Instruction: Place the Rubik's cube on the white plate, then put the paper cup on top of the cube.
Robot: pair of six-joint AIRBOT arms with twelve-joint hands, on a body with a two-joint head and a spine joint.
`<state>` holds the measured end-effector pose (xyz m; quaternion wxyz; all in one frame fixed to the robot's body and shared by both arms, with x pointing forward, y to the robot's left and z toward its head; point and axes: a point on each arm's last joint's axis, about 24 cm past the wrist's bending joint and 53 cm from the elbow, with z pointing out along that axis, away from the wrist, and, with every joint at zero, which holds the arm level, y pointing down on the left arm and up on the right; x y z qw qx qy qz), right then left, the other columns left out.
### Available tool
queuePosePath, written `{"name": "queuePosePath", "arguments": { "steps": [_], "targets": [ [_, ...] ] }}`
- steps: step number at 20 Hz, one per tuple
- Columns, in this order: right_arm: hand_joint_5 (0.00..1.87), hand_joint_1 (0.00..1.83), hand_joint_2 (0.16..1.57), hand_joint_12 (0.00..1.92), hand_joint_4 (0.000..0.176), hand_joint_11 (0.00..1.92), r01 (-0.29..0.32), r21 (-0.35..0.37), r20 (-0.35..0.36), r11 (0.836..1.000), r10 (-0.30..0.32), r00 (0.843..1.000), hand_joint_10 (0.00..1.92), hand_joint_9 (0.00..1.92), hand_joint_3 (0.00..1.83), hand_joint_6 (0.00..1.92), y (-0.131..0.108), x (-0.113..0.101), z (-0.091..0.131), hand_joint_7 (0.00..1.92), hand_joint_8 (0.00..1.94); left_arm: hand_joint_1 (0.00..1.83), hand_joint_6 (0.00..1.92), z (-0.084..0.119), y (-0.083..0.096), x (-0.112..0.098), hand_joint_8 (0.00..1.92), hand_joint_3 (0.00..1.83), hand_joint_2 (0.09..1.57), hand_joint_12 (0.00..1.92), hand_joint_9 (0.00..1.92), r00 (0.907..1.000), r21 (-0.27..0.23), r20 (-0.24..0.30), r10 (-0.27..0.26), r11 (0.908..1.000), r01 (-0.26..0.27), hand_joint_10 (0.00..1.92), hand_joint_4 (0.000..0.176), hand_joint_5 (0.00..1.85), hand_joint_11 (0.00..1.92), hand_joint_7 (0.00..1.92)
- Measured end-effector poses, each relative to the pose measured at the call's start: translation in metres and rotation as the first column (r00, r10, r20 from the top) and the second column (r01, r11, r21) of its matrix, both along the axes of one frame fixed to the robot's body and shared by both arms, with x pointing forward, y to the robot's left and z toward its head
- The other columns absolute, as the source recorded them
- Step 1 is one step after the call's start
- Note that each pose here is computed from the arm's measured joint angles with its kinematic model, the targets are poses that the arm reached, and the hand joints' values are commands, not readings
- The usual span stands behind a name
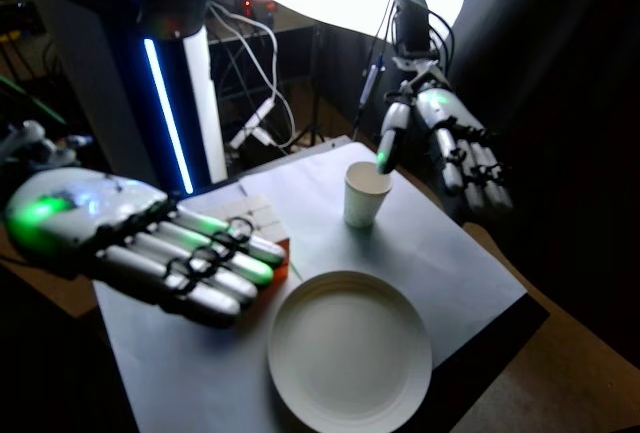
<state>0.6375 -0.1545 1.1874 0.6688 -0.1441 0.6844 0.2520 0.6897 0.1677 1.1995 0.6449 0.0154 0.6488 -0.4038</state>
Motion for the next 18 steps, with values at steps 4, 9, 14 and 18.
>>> {"name": "queuePosePath", "arguments": {
  "steps": [4,9,14,18],
  "targets": [
    [0.0,0.21,1.33,0.0,0.065,0.0,-0.002,0.001,0.0,1.0,0.002,1.0,0.0,0.0,0.01,0.0,0.001,0.0,0.0,0.0,0.0,0.23,0.0,0.0,0.0,0.0,0.0,0.0,1.31,0.24,0.0,1.0,-0.002,-0.001,0.002,1.0,-0.002,0.0,0.124,0.02,0.0,0.0],
    [0.0,0.25,1.29,0.0,0.115,0.0,-0.003,0.002,-0.001,1.0,0.003,1.0,0.0,0.0,0.0,0.0,0.001,0.0,0.0,0.0,0.0,0.24,0.0,0.0,0.0,0.0,0.0,0.0,1.28,0.26,0.0,1.0,-0.003,0.0,0.002,1.0,-0.002,0.0,0.138,0.02,0.0,0.0],
    [0.0,0.27,1.23,0.24,0.121,0.0,-0.047,0.097,-0.054,0.994,0.052,0.997,0.0,0.0,0.0,0.0,-0.003,-0.01,0.007,0.0,0.0,0.24,0.0,0.001,0.002,0.001,0.0,0.0,1.28,0.2,0.0,1.0,-0.009,-0.002,0.007,0.9999,-0.007,0.0,0.119,0.01,0.0,0.0],
    [0.0,0.36,1.08,0.39,0.073,0.0,-0.126,0.236,-0.17,0.964,0.168,0.971,0.01,0.04,0.0,0.0,0.003,-0.033,-0.006,0.0,0.0,0.26,0.0,0.001,0.003,0.001,0.0,0.0,1.3,0.29,0.0,0.9999,-0.011,-0.004,0.01,0.9999,-0.01,0.0,0.121,0.01,0.0,0.0]
  ]
}}
